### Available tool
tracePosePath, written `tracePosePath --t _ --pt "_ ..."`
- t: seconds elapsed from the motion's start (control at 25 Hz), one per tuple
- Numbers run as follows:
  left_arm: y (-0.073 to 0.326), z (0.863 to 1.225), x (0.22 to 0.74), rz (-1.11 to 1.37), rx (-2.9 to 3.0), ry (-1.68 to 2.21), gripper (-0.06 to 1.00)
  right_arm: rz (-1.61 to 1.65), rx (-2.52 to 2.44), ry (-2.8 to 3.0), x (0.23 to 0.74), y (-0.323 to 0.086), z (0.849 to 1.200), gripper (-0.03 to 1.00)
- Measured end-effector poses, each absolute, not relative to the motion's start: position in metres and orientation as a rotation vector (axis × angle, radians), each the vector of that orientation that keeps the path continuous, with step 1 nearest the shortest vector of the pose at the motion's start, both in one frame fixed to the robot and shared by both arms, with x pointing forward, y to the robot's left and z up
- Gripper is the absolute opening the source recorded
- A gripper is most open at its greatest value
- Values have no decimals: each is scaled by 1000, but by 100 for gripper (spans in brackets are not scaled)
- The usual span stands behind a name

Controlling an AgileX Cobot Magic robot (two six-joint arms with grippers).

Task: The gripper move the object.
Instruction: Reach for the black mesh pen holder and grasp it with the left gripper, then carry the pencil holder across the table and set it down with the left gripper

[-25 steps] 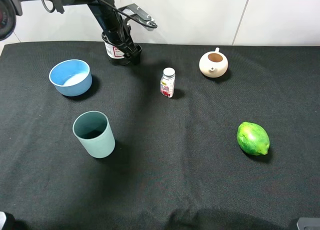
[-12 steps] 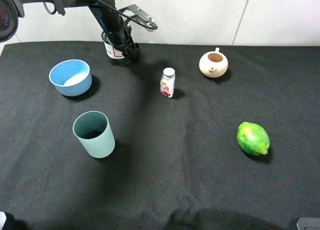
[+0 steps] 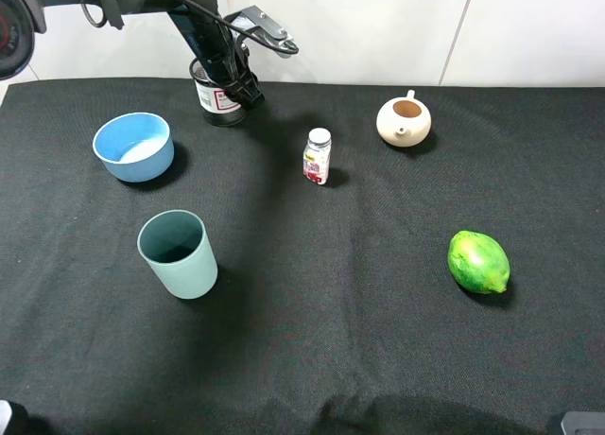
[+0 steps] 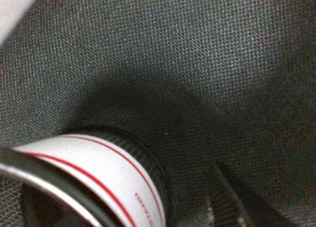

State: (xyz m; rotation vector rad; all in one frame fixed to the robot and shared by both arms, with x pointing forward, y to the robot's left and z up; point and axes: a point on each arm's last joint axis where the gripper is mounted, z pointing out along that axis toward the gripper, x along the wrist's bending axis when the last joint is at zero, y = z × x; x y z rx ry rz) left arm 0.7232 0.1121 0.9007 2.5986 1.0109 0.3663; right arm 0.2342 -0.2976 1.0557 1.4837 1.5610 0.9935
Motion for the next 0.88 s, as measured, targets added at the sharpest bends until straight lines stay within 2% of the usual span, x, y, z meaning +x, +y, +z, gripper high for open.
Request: tracePosePath --t 0.2,0.88 --pt "112 901 724 378 2590 1010 22 994 1484 1561 234 -298 1056 69" --pt "112 901 724 378 2589 1009 21 994 1484 1561 234 -298 1056 69"
